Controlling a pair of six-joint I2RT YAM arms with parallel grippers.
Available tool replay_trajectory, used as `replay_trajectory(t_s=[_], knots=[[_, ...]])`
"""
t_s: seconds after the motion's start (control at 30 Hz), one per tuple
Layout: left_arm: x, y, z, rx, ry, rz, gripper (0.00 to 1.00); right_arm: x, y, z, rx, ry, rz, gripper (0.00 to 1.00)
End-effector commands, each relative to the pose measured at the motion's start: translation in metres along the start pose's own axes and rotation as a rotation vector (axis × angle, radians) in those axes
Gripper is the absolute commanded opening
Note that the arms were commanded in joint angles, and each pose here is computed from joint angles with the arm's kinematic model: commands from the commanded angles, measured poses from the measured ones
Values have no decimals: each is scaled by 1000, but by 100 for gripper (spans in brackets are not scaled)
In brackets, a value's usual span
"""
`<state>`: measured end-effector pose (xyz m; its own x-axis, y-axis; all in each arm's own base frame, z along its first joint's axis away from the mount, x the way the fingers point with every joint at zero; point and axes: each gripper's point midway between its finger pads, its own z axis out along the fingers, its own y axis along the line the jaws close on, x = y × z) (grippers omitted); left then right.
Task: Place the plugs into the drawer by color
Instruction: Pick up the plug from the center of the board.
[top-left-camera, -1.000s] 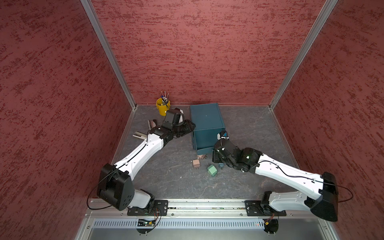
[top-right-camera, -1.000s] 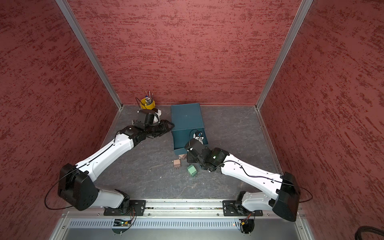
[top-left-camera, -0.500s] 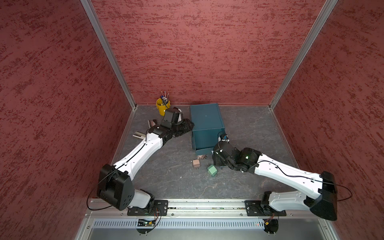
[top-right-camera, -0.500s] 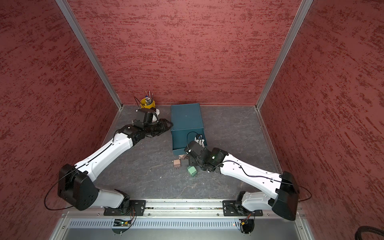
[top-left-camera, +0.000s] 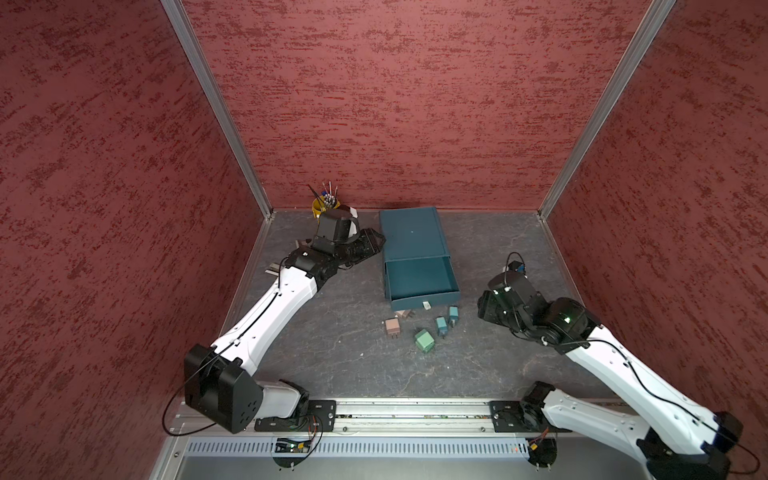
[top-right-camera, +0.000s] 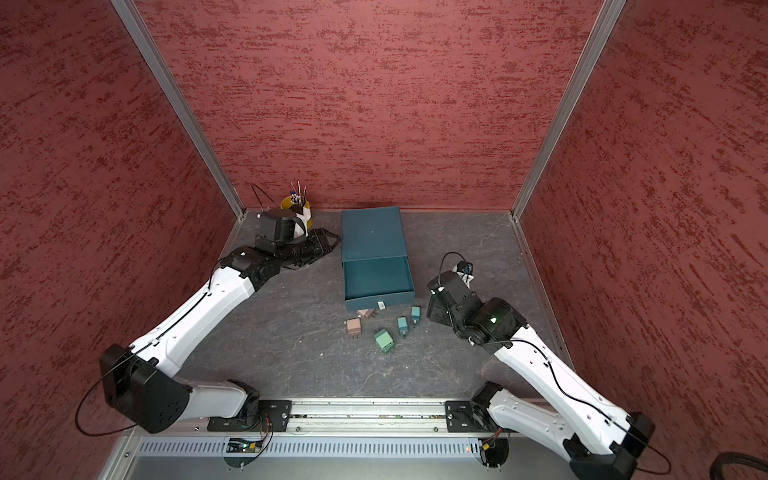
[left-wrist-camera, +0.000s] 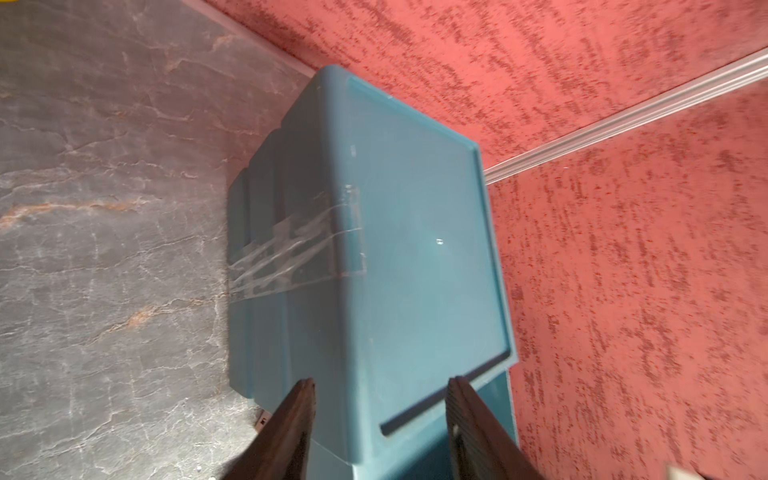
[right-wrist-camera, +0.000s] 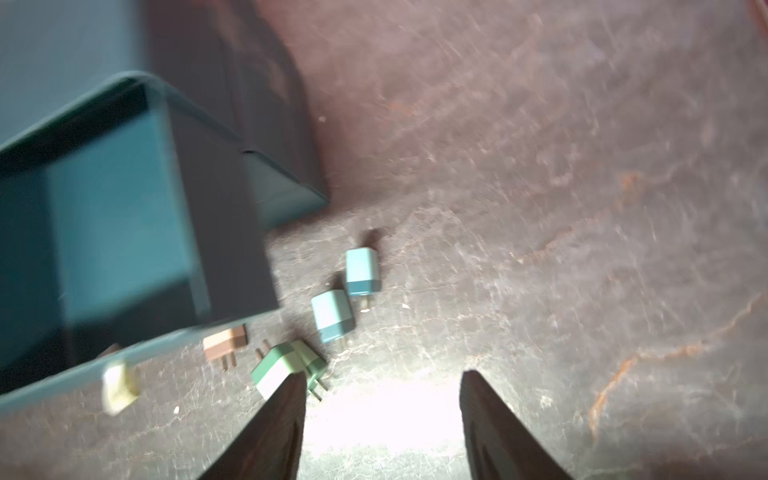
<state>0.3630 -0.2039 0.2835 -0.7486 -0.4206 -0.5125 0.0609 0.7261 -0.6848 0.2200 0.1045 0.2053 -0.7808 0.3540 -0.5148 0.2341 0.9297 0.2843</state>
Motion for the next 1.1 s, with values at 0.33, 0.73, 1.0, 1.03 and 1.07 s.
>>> replay_trajectory(t_s=[0.33, 0.73, 1.0, 1.03, 1.07], knots=[[48, -13, -9, 69, 115, -1, 56, 43, 7, 100, -139, 312, 128, 67], [51, -11, -9, 76, 113, -19, 56, 45, 22, 157, -139, 357, 127, 66], [62, 1, -4, 58, 141, -44, 57, 55, 14, 183, -89, 386, 128, 64], [64, 3, -2, 53, 146, -48, 57, 55, 14, 185, -86, 383, 129, 64], [66, 4, -1, 51, 154, -53, 57, 56, 12, 186, -78, 385, 130, 63]])
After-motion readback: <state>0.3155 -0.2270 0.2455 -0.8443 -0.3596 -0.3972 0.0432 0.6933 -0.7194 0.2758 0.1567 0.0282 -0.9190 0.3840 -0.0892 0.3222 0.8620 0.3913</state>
